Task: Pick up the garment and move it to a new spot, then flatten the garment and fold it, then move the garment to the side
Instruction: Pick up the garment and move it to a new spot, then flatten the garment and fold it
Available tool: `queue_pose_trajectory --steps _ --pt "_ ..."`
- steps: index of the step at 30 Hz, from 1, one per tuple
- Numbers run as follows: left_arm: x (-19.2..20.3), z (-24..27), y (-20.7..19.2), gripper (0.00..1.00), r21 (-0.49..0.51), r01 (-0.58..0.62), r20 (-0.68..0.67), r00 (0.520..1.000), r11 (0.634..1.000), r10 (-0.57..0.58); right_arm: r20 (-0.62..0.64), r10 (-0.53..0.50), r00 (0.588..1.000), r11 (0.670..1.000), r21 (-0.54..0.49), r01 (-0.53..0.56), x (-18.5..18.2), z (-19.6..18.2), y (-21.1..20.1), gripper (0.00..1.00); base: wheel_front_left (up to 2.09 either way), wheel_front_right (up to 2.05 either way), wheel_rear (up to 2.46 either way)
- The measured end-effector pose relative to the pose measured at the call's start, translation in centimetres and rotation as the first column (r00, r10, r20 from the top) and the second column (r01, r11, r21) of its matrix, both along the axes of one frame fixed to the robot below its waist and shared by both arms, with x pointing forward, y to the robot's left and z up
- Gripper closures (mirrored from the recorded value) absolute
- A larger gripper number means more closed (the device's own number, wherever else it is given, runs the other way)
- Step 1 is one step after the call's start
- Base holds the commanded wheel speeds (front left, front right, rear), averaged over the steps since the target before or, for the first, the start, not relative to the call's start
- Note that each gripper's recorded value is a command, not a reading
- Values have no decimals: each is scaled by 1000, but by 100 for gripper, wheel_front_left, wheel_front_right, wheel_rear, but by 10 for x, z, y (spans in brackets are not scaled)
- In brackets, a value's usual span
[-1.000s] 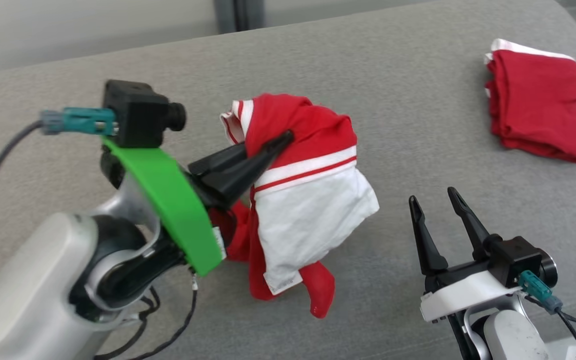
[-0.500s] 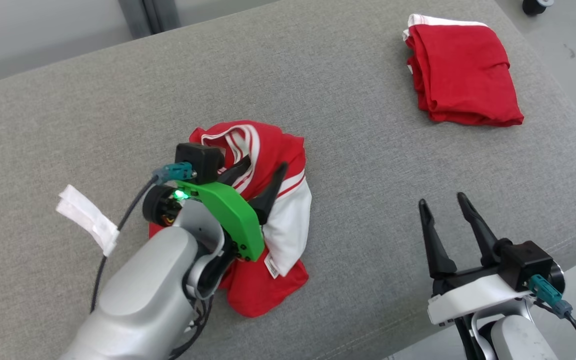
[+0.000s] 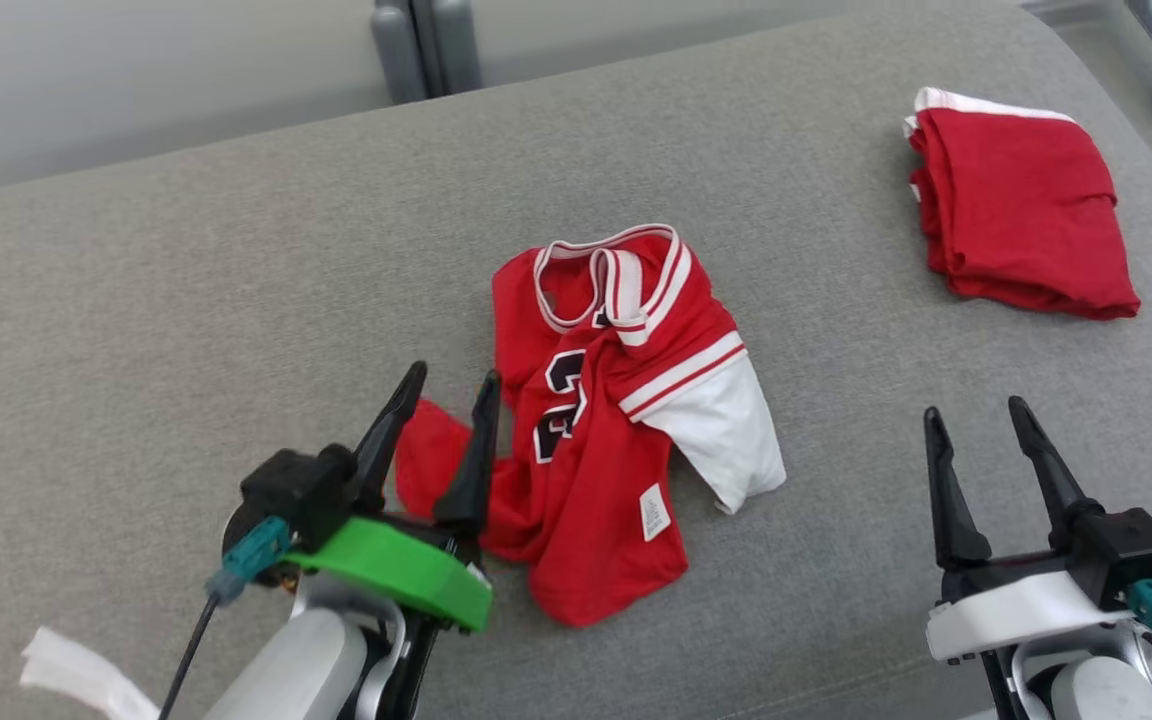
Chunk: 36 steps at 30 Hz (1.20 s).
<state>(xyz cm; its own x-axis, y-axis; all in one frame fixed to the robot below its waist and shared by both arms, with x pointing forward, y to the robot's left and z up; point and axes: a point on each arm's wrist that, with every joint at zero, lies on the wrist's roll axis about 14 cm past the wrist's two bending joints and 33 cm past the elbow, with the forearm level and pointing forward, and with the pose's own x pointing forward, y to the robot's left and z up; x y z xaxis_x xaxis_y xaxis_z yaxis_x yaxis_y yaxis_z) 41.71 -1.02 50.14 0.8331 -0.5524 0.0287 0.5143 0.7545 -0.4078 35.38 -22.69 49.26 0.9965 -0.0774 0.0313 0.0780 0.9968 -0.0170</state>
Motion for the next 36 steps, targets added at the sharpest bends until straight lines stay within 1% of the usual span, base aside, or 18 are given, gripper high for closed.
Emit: queue_pose_trajectory --steps 2,5,8,13,17,20,25,30,36 --pt "-7 3 25 0 -1 -92 7 996 996 92 5 8 1000 1000 -11 -8 2 1 1 0 0 0 0" --pt "-24 -9 63 0 52 -212 -2 977 976 212 8 27 1000 999 -24 -27 5 2 6 0 0 0 0" --pt "-43 -20 98 0 96 -324 -14 945 941 326 4 51 999 998 -28 -51 7 1 13 0 0 0 0" --pt "-72 -37 135 0 128 -437 -47 894 890 446 -19 74 997 997 -31 -75 3 -7 19 0 0 0 0" --pt "-83 -28 162 0 119 -517 -3 854 848 521 -39 70 997 997 -31 -71 -4 -12 16 0 0 0 0" --pt "-96 -27 181 0 139 -559 26 827 818 561 -47 77 996 996 -31 -79 -9 -14 18 0 0 0 0" --pt "-109 -27 196 0 154 -585 50 809 796 585 -34 97 995 995 -31 -98 -9 -11 24 0 0 0 0" --pt "-113 -30 202 0 166 -589 48 806 791 590 -31 112 993 993 -29 -113 -9 -10 29 0 0 0 0" --pt "-113 -31 200 0 157 -585 40 809 796 587 -31 123 992 992 -27 -124 -9 -10 33 0 0 0 0"
